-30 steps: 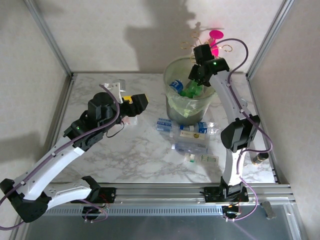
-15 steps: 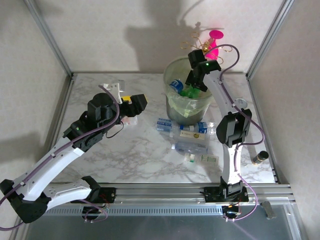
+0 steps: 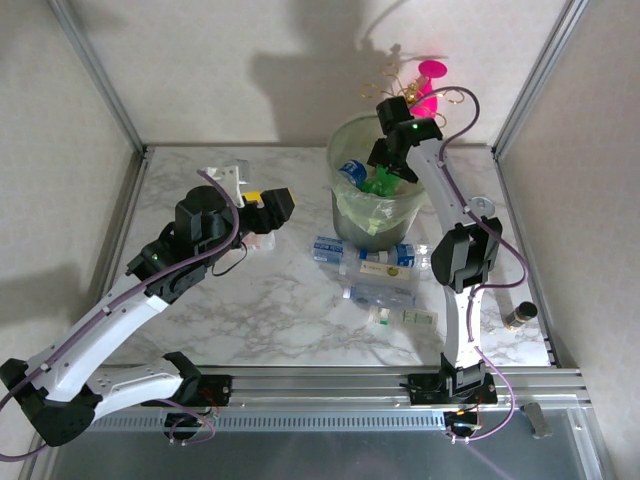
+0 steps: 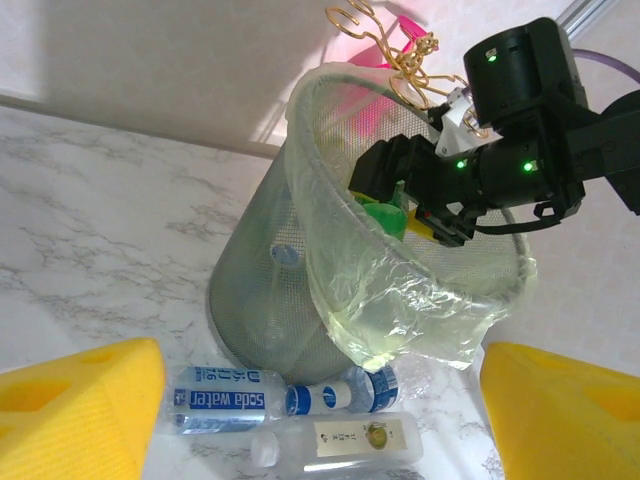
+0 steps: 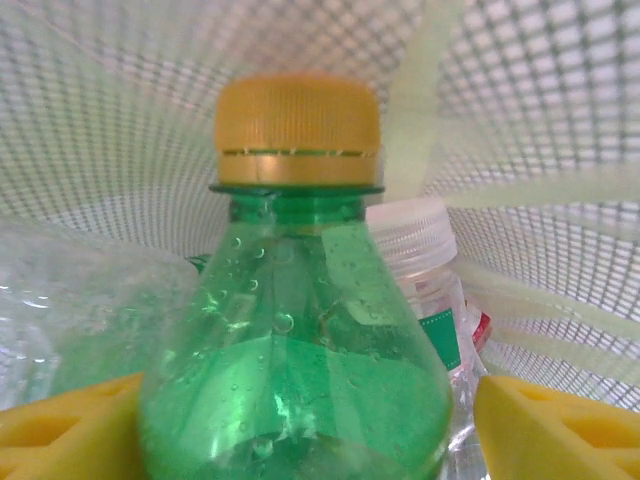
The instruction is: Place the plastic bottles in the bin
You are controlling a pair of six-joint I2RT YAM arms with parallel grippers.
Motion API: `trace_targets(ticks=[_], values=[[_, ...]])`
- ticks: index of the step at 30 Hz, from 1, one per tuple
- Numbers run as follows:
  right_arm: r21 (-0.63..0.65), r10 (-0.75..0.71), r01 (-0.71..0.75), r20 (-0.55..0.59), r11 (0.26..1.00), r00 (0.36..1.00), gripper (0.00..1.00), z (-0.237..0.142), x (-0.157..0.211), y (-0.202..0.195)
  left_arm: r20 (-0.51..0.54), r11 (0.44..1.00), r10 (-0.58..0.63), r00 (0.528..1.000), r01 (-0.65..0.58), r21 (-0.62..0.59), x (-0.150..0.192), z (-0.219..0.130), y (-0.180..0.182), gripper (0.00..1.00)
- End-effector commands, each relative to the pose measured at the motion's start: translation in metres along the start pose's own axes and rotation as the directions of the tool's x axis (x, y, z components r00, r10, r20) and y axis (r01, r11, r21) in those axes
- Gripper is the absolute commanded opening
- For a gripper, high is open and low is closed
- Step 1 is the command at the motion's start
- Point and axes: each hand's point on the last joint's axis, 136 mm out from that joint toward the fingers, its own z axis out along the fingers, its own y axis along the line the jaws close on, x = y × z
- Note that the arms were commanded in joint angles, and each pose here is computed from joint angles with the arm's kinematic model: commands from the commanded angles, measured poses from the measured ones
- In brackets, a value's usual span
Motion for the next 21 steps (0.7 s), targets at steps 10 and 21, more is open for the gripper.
trace_targets(ticks=[10,21], values=[[-0.125,0.022,-0.003,0.149,0.992,0.989,0.83,-0.086,-0.032,0.000,0.071,0.999,0.046,0.996,-0.045,-0.019,-0.027,-0.004,-0.003,0.83],[-0.346,-0.007,0.111,0.289,0.932,0.957,0.70,-0.186,-0.025,0.000,0.046,0.999,0.026,0.999,-0.027,0.028,-0.022,0.012,-0.013,0.81]])
